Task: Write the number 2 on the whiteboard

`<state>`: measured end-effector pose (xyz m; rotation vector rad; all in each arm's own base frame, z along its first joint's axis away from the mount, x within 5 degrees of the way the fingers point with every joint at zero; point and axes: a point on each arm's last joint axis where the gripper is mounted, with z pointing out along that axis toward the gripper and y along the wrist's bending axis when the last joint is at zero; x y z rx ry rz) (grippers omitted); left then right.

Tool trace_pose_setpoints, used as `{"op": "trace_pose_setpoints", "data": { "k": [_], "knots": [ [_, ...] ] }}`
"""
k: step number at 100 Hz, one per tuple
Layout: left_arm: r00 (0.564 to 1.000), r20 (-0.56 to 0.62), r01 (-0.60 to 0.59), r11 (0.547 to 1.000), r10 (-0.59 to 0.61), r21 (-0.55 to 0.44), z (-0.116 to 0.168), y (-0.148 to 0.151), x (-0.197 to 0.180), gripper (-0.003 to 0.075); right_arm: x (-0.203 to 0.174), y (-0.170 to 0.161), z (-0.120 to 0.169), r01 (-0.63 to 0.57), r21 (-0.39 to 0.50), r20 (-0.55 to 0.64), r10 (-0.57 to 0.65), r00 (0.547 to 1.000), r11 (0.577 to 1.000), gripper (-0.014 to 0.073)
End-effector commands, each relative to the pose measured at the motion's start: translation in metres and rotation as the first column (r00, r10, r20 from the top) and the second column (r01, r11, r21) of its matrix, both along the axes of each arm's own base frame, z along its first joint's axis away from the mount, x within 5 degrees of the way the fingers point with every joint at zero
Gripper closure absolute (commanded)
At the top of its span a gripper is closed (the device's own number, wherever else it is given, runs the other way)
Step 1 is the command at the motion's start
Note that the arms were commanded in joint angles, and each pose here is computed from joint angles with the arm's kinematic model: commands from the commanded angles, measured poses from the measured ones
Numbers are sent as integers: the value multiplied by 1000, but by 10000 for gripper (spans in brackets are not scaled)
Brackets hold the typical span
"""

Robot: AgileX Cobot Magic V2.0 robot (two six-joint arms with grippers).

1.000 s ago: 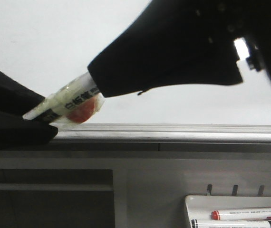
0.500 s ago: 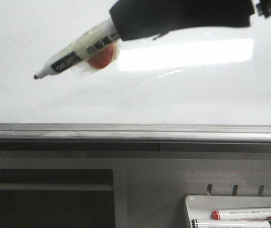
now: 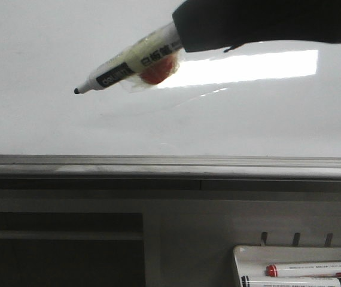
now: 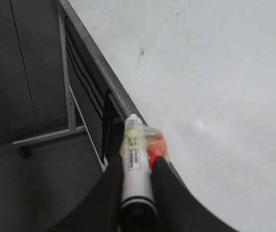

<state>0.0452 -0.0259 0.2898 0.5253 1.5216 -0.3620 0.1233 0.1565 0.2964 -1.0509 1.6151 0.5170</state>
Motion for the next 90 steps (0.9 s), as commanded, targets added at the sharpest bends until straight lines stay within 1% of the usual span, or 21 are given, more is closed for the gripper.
{"op": "trace_pose_setpoints", "data": {
  "k": [1,12,22,34,84,90],
  "knots": [
    [998,46,-49,995,53,-82,10,1,2,741,4,-3,14,52,47,41,-54,998,998,661],
    [994,6,-105,986,107,-132,4,2,4,741,4,-3,13,54,46,40,-56,998,997,663],
    [991,7,-133,982,135,-137,4,4,5,741,4,-3,13,52,46,39,-54,998,998,663],
    [991,6,-135,981,137,-136,3,4,5,741,5,-4,14,70,49,48,-73,996,996,663],
    [991,6,-135,981,137,-136,3,4,5,741,4,-3,13,54,46,40,-55,998,998,663],
    [991,6,-135,981,137,-136,3,4,5,741,3,-3,13,31,16,68,-32,997,999,663]
  ]
}}
